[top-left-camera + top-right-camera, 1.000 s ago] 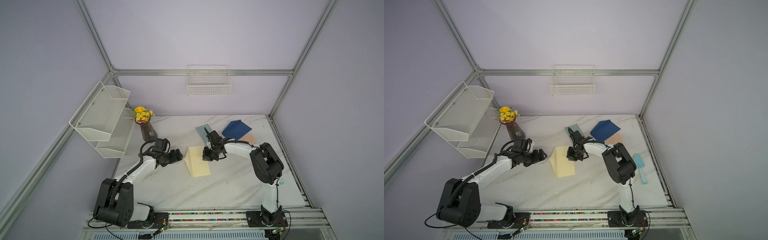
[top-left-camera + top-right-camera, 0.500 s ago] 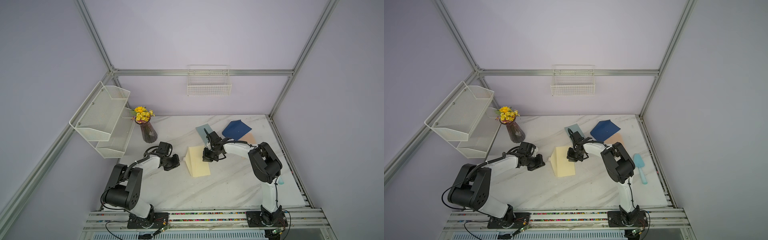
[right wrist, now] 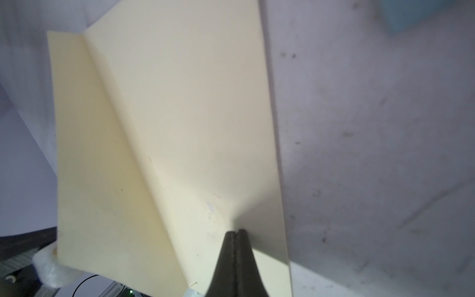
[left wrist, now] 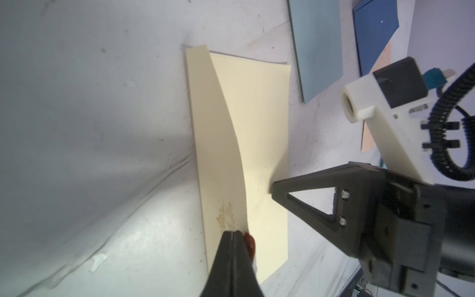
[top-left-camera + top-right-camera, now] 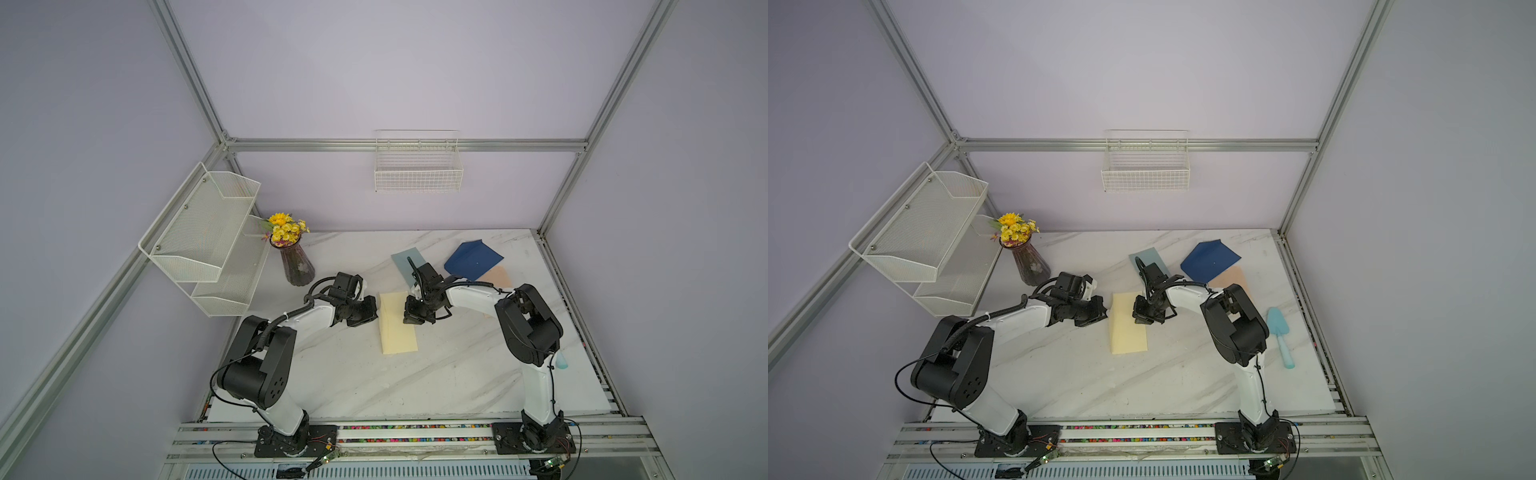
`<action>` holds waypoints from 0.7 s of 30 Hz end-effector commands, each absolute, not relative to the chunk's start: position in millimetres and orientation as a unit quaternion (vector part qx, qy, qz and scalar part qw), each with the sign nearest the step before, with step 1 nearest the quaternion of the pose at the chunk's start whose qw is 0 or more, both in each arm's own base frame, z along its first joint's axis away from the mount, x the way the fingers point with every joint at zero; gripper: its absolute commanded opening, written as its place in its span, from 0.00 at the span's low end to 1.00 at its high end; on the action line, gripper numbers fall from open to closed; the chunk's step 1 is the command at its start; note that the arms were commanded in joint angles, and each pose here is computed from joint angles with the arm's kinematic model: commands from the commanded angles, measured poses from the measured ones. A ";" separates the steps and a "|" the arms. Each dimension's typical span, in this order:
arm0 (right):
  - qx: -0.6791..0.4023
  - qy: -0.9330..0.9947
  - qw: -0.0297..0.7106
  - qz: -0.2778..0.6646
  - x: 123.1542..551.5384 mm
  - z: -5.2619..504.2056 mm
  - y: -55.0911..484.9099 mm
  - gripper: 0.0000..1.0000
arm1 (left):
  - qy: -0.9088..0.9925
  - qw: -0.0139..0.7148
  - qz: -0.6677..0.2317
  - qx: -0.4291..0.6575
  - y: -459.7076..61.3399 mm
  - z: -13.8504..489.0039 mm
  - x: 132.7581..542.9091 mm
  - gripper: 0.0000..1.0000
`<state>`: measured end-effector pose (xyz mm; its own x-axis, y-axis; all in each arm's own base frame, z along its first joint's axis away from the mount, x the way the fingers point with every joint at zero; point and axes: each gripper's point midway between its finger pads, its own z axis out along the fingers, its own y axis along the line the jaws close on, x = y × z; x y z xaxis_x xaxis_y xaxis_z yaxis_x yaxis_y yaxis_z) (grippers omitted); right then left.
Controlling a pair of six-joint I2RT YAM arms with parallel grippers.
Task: Fold the letter paper in half and place it into the envelope
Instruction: Fold the envelope flap on the envelope.
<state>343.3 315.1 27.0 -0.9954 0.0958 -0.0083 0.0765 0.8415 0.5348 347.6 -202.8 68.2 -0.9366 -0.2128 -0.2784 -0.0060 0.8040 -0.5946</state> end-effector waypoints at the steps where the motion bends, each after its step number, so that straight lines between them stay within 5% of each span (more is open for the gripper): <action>1: 0.053 0.963 -0.006 0.263 333.1 6.1 311.5 0.00 | 0.929 0.170 -0.325 -0.044 -219.7 72.1 354.3 0.00; 21: 0.053 0.960 0.051 0.272 347.7 51.7 310.3 0.00 | 0.960 0.061 -0.272 -0.012 -243.4 2.3 337.0 0.00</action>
